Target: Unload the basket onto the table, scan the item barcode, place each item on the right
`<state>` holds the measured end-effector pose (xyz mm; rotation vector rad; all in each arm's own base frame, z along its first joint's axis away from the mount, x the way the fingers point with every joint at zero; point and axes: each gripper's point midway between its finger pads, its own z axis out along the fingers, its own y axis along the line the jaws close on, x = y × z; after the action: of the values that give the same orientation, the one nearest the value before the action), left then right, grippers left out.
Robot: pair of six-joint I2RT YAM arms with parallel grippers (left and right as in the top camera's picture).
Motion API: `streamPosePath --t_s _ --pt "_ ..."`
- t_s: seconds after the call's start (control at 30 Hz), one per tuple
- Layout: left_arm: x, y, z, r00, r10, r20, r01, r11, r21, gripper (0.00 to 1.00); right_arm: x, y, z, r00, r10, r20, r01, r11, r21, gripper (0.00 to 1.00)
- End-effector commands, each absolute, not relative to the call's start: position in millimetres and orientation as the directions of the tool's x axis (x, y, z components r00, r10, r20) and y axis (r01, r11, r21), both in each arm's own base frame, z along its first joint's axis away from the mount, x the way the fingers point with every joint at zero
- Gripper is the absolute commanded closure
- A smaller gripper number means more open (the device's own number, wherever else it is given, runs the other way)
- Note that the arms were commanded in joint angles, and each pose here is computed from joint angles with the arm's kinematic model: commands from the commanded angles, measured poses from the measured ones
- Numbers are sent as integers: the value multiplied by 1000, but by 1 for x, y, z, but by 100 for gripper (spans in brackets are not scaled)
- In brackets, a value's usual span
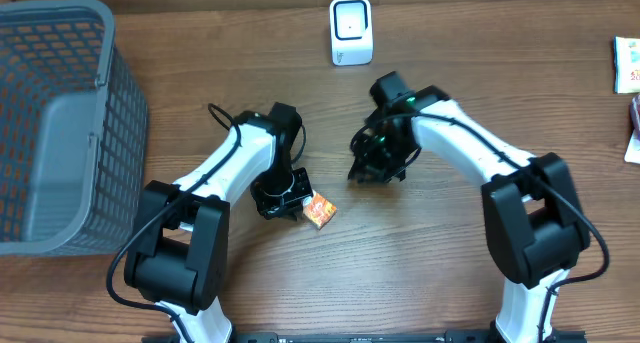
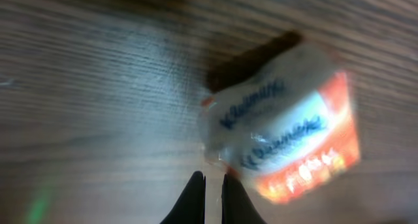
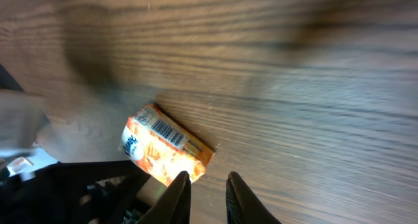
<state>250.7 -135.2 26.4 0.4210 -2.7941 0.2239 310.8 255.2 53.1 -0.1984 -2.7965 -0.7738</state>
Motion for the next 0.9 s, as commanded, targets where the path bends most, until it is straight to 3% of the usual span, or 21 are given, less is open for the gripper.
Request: streamPosePath --t_s 0.0,0.17,0.3,0.43,0.6,0.77,0.87 --pt "243 -140 8 -870 -352 344 -407 908 -101 96 322 250 70 -981 47 190 141 846 515 87" --pt "260 -144 4 -882 -369 292 -422 895 -143 96 305 265 58 -979 18 205 123 852 509 94" --pt "279 -141 4 -881 -396 260 -451 869 -203 96 289 279 48 -974 12 226 127 856 501 91" --pt "309 -133 9 -907 -380 180 -418 866 -275 96 285 285 48 -975 -6 221 109 856 505 65" --pt "328 -129 35 -940 -309 141 -339 887 -315 96 289 280 48 -975 7 222 121 855 505 49" --pt "340 -114 77 -962 -255 103 -273 926 -262 96 287 284 48 -982 -65 179 38 853 520 51" --pt "349 -100 83 -957 -286 54 -291 938 -187 86 283 287 44 -987 -105 122 -40 895 444 51"
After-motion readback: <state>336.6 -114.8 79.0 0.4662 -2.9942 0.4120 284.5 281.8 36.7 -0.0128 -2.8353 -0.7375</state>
